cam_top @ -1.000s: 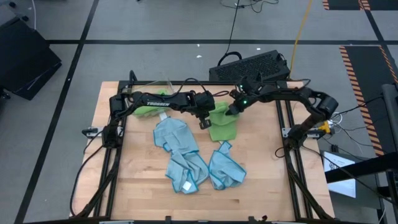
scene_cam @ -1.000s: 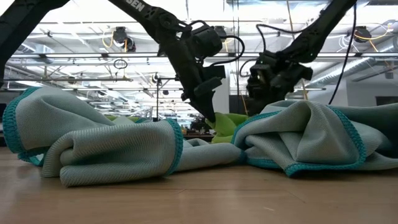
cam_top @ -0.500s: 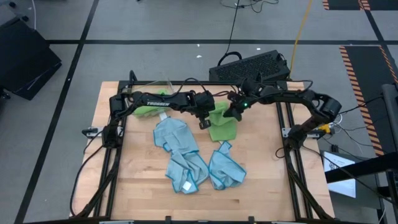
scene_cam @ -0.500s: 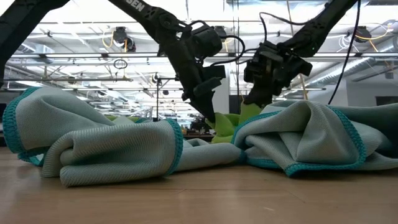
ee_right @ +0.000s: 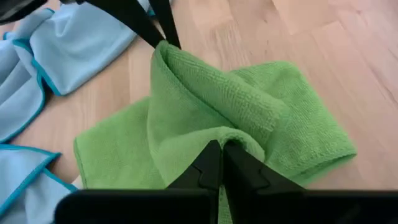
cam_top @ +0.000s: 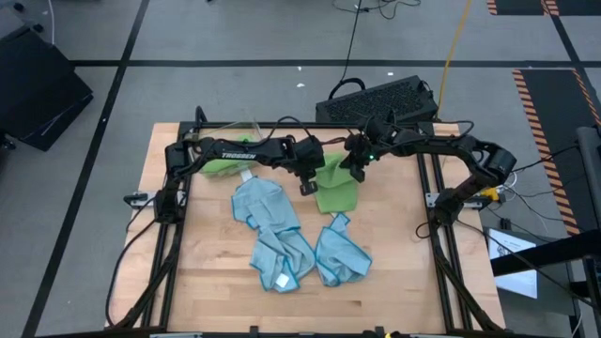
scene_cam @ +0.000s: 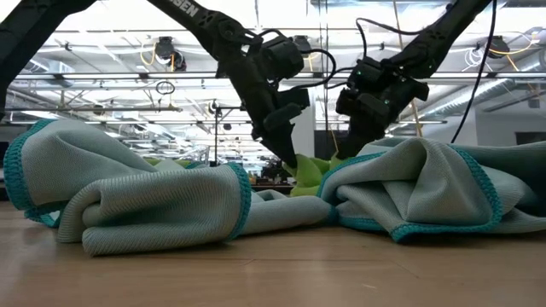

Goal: Fold microfiber towels
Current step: Fold the green microfiber cloth

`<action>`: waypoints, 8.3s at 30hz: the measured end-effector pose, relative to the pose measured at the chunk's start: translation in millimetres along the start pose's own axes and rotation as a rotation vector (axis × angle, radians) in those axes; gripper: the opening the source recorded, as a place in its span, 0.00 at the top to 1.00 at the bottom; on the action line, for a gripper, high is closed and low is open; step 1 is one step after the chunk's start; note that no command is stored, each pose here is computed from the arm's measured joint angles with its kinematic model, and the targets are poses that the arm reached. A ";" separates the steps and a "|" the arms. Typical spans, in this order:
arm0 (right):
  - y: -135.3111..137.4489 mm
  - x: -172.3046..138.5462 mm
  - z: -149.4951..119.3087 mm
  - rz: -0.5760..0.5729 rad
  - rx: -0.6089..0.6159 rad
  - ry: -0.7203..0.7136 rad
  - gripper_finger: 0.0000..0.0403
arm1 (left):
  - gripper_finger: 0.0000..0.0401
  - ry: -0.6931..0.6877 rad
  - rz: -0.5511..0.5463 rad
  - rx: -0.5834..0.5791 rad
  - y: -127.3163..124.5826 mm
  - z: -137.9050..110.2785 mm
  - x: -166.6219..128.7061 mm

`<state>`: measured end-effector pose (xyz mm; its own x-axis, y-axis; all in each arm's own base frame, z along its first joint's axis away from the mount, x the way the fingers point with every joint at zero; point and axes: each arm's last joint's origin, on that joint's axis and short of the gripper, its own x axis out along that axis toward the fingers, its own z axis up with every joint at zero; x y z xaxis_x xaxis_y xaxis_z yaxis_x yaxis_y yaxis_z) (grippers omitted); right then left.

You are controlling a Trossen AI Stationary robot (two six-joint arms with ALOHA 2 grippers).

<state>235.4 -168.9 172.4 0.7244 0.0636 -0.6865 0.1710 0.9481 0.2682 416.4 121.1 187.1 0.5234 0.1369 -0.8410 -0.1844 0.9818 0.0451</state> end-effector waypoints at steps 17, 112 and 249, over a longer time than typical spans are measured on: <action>-3.2 0.0 2.8 -0.091 -0.028 -0.021 0.44 | 0.99 0.001 0.008 0.011 17.7 -2.3 -0.5; 16.5 10.5 -2.8 0.030 0.365 -0.229 0.99 | 0.98 0.010 -0.109 0.492 -7.2 -4.0 1.9; -18.1 -38.2 -34.4 0.059 0.440 -0.362 1.00 | 0.97 -0.251 0.013 -0.029 28.4 6.6 -46.2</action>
<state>181.7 -177.7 170.5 0.9104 -0.0717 -0.4074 0.3293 0.7219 0.6086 392.5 143.5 230.8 0.7105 0.1810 -0.6800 -0.2140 0.9762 0.0362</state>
